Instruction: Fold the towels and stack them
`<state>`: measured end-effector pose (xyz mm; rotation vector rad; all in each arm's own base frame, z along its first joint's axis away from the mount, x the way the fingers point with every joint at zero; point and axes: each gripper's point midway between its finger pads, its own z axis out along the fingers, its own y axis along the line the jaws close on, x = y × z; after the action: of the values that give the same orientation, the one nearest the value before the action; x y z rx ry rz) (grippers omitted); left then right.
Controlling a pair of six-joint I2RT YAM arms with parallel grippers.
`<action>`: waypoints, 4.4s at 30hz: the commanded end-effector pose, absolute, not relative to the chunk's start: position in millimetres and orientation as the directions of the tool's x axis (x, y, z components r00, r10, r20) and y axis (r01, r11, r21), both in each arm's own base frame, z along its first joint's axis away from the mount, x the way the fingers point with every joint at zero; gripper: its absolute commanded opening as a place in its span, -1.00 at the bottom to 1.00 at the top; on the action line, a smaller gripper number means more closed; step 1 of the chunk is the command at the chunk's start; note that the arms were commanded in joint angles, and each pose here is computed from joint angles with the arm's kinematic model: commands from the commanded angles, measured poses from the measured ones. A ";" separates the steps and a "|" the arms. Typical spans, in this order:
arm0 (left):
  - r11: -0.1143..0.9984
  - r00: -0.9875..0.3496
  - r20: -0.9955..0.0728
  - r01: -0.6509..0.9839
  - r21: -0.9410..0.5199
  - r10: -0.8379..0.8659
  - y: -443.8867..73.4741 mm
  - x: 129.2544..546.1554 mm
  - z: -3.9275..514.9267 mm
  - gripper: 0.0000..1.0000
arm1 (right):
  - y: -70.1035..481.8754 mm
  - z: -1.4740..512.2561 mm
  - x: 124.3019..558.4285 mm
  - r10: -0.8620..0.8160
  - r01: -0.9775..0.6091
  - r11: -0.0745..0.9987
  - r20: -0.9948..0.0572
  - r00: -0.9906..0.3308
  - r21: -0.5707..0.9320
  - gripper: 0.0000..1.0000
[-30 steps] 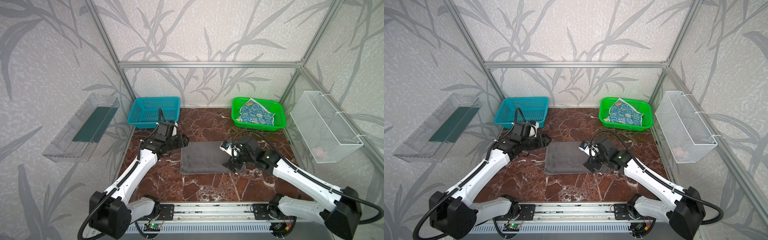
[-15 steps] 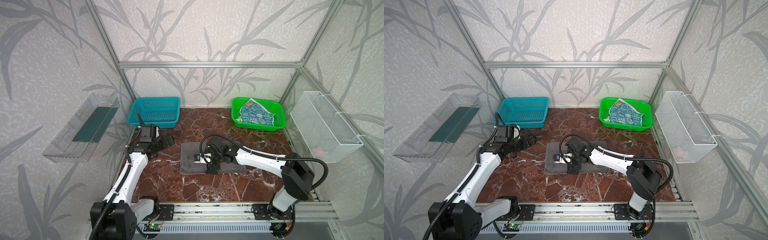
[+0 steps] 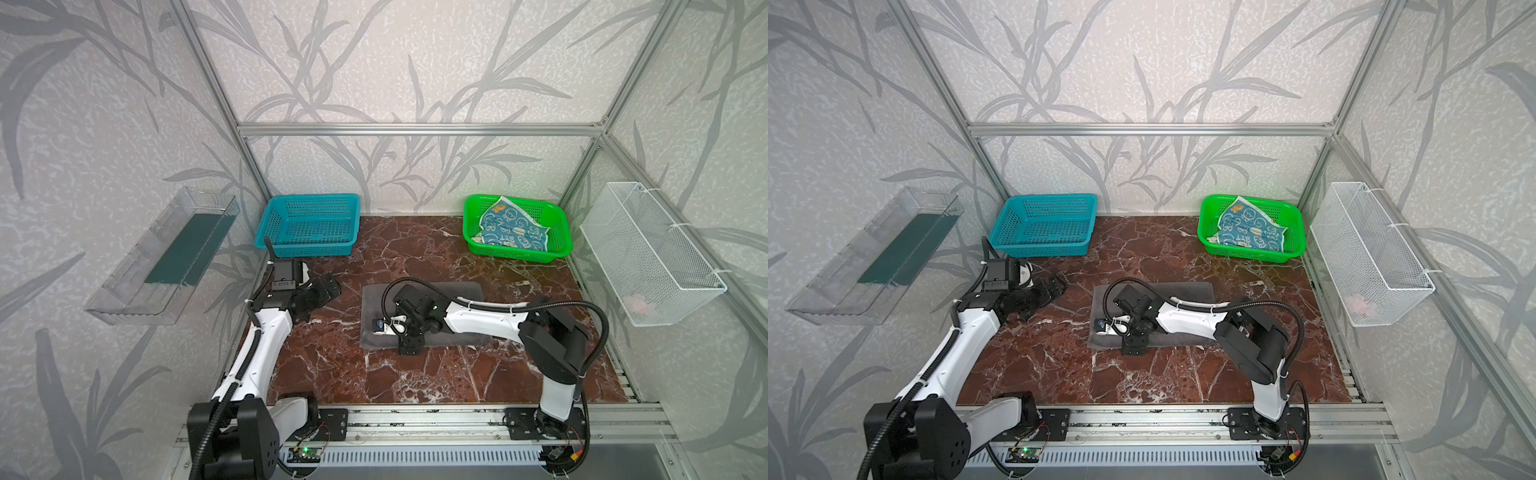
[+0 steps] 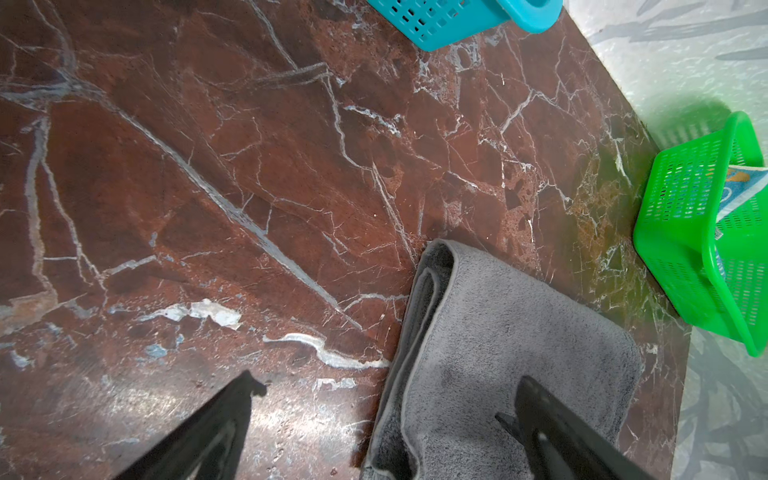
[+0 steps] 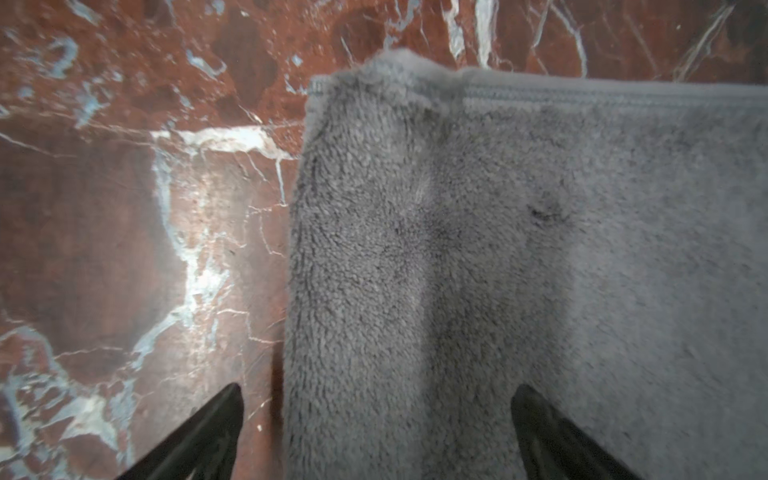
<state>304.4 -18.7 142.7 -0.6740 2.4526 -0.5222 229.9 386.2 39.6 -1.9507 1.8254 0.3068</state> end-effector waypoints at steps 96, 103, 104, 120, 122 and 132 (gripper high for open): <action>0.630 -0.911 -0.001 -0.285 -0.722 -0.413 -150.6 326.2 37.3 -1.00 | 382.6 141.0 231.2 -0.502 -0.949 0.235 -0.810 -0.303 0.209 0.24; 0.668 -0.927 -0.015 -0.259 -0.697 -0.375 -148.3 325.4 38.7 -1.00 | 415.6 118.7 259.0 -0.423 -0.850 0.342 -0.742 -0.520 0.400 -0.09; 0.668 -0.927 -0.011 -0.261 -0.697 -0.374 -148.3 324.2 38.3 -1.00 | 419.3 115.6 265.0 -0.401 -0.832 0.368 -0.736 -0.545 0.415 -0.18; 0.676 -0.933 -0.085 -0.188 -0.712 -0.349 -152.0 349.9 63.7 -1.00 | 418.3 53.2 255.4 -0.445 -0.759 0.517 -0.633 -0.633 0.396 -0.62; 0.692 -0.941 -0.120 -0.142 -0.708 -0.316 -153.2 359.5 74.6 -1.00 | 411.2 72.5 261.4 -0.414 -0.774 0.515 -0.684 -0.601 0.368 -0.34; 0.790 -0.906 -0.396 0.131 -0.599 -0.150 -151.8 435.6 140.7 -1.00 | 354.4 141.1 259.1 -0.452 -0.825 0.543 -0.774 -0.443 0.155 0.43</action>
<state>421.5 -156.2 130.7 -0.1405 2.5615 -0.9924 262.9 377.1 138.1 -0.9925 2.0960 0.8170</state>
